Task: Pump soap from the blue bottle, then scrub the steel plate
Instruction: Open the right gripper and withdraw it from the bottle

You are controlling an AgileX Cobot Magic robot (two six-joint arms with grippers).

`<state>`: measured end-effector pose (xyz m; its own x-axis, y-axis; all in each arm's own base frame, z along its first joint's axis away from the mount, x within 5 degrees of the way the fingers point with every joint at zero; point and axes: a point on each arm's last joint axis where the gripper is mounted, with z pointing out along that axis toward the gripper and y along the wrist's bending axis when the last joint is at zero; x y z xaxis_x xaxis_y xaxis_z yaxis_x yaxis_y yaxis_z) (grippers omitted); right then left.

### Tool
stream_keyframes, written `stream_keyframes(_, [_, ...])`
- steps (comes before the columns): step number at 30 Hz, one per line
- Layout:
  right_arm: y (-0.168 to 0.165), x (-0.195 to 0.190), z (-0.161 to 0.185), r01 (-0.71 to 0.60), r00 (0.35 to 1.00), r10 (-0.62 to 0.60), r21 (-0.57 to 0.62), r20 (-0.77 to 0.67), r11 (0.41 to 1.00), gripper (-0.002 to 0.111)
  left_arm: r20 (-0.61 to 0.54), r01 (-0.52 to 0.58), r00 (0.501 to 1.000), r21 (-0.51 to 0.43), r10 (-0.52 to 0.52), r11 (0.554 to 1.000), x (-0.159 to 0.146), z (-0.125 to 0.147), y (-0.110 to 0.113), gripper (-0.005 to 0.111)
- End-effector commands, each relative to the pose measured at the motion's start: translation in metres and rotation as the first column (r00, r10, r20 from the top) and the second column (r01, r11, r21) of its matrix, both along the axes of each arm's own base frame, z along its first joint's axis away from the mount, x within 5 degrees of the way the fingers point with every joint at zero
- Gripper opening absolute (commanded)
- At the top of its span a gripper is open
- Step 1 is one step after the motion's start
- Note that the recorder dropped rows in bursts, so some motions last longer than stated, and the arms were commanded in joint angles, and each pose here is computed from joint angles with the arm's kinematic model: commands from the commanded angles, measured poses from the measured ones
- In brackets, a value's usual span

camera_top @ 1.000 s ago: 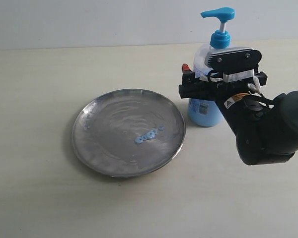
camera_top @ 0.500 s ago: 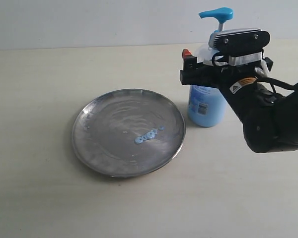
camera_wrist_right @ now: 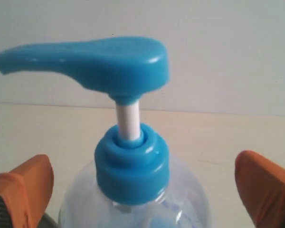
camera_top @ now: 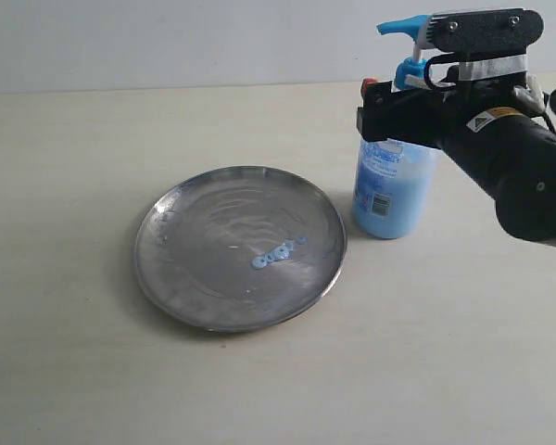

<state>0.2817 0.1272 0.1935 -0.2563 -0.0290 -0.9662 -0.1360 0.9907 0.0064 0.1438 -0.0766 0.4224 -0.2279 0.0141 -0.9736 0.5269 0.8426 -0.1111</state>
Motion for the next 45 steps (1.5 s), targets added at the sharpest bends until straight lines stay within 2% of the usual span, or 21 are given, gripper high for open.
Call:
stream_keyframes(1, [0.001, -0.008, 0.015, -0.057, 0.997, 0.057, 0.003, -0.044, 0.998, 0.100, 0.002, -0.003, 1.000, -0.006, 0.003, 1.000, -0.001, 0.000, 0.001, 0.001])
stream_keyframes(7, [0.000, -0.022, 0.038, -0.117, 0.991, 0.119, 0.025, -0.063, 0.993, 0.100, -0.005, 0.000, 1.000, -0.001, 0.000, 1.000, -0.001, -0.001, 0.001, 0.001])
stream_keyframes(12, [-0.001, -0.036, 0.046, -0.170, 0.973, 0.175, 0.042, -0.149, 0.984, 0.100, -0.023, 0.010, 1.000, 0.026, -0.010, 1.000, -0.002, -0.003, 0.000, 0.001])
stream_keyframes(18, [0.003, -0.053, 0.047, -0.273, 0.920, 0.280, 0.065, -0.272, 0.960, 0.100, -0.052, 0.025, 0.998, 0.043, -0.023, 0.999, -0.004, -0.006, 0.000, 0.001])
stream_keyframes(23, [0.007, -0.066, 0.044, -0.368, 0.847, 0.375, 0.093, -0.377, 0.925, 0.099, -0.093, 0.046, 0.995, 0.063, -0.041, 0.997, -0.006, -0.010, -0.001, 0.001])
stream_keyframes(28, [0.010, -0.082, 0.035, -0.497, 0.722, 0.460, 0.075, -0.516, 0.865, 0.099, -0.154, 0.079, 0.986, 0.093, -0.065, 0.992, -0.009, -0.016, -0.002, 0.001])
stream_keyframes(32, [0.003, -0.093, 0.025, -0.549, 0.626, 0.430, 0.024, -0.651, 0.835, 0.097, -0.179, 0.094, 0.981, 0.104, -0.074, 0.990, -0.011, -0.018, -0.002, 0.001])
stream_keyframes(35, [-0.006, -0.098, 0.019, -0.552, 0.589, 0.350, -0.046, -0.729, 0.833, 0.095, -0.174, 0.096, 0.982, 0.104, -0.077, 0.990, -0.014, -0.017, -0.001, 0.001])
stream_keyframes(39, [-0.020, -0.100, 0.020, -0.518, 0.595, 0.227, -0.152, -0.771, 0.842, 0.094, -0.163, 0.097, 0.983, 0.103, -0.080, 0.990, -0.019, -0.015, 0.001, 0.001])
stream_keyframes(41, [-0.025, -0.101, 0.025, -0.478, 0.628, 0.186, -0.186, -0.756, 0.858, 0.094, -0.154, 0.097, 0.985, 0.103, -0.081, 0.990, -0.023, -0.014, 0.002, 0.001])
stream_keyframes(45, [-0.034, -0.109, 0.044, -0.427, 0.700, 0.177, -0.206, -0.692, 0.881, 0.094, -0.147, 0.106, 0.985, 0.113, -0.089, 0.988, -0.033, -0.012, 0.006, 0.001])
